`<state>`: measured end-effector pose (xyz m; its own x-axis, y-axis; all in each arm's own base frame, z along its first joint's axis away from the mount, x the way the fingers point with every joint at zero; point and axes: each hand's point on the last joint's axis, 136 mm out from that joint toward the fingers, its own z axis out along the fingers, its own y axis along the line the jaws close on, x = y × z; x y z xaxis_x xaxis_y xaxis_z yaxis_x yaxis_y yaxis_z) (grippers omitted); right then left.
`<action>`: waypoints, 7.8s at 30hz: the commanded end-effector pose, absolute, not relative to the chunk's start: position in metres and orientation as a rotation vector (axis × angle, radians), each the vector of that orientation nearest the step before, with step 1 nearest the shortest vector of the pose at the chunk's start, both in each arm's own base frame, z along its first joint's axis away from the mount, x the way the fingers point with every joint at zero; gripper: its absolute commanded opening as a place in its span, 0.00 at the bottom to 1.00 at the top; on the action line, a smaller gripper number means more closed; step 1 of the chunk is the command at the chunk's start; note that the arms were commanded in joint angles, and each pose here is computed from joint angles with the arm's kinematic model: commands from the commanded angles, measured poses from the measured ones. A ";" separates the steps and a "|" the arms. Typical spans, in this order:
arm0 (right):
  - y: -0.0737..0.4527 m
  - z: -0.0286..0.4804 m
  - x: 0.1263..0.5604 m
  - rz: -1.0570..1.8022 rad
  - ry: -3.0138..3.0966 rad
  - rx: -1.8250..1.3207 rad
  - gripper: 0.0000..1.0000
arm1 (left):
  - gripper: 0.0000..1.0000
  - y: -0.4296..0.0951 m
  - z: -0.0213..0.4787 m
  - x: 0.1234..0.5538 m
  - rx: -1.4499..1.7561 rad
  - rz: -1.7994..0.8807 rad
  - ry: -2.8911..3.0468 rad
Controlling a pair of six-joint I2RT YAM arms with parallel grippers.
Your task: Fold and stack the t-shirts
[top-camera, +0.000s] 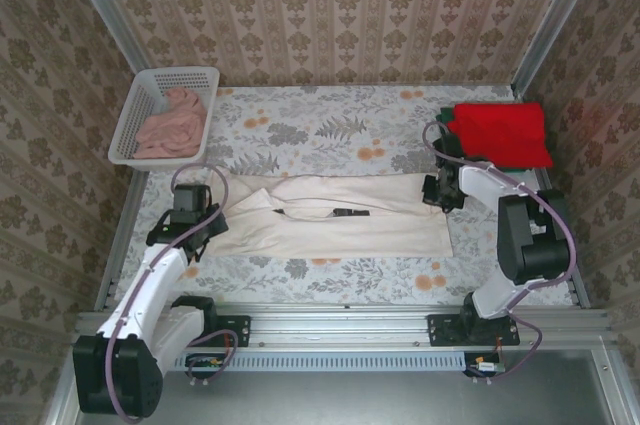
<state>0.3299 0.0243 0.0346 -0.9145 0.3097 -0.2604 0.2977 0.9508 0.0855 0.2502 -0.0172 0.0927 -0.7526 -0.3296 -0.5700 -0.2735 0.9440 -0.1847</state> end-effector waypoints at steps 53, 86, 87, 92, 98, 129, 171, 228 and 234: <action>0.046 0.019 0.326 0.239 2.793 0.553 0.32 | 0.00 -0.151 0.080 0.328 0.331 -0.285 2.685; 0.050 0.027 0.324 0.286 2.765 0.516 0.33 | 0.74 -0.071 0.093 0.244 -0.277 -0.206 2.682; 0.050 0.027 0.325 0.288 2.766 0.513 0.33 | 0.71 -0.062 0.092 0.253 -0.309 -0.207 2.683; 0.052 0.025 0.322 0.300 2.769 0.516 0.33 | 0.66 -0.046 0.084 0.293 -0.319 -0.100 2.708; 0.051 0.026 0.319 0.292 2.774 0.508 0.33 | 0.36 -0.042 0.049 0.284 -0.336 -0.090 2.847; 0.088 0.079 0.331 0.285 2.613 0.347 0.34 | 0.15 -0.125 0.086 0.365 -0.056 -0.417 2.658; 0.121 0.080 0.333 0.373 2.625 0.267 0.37 | 0.40 -0.098 0.093 0.252 -0.301 -0.477 2.606; 0.321 0.003 0.321 -0.061 2.689 -0.589 0.37 | 0.60 -0.081 0.039 0.297 -0.368 -0.476 2.711; 0.314 0.025 0.342 -0.105 2.641 -0.531 0.59 | 0.65 -0.115 0.036 0.253 -0.250 -0.541 2.741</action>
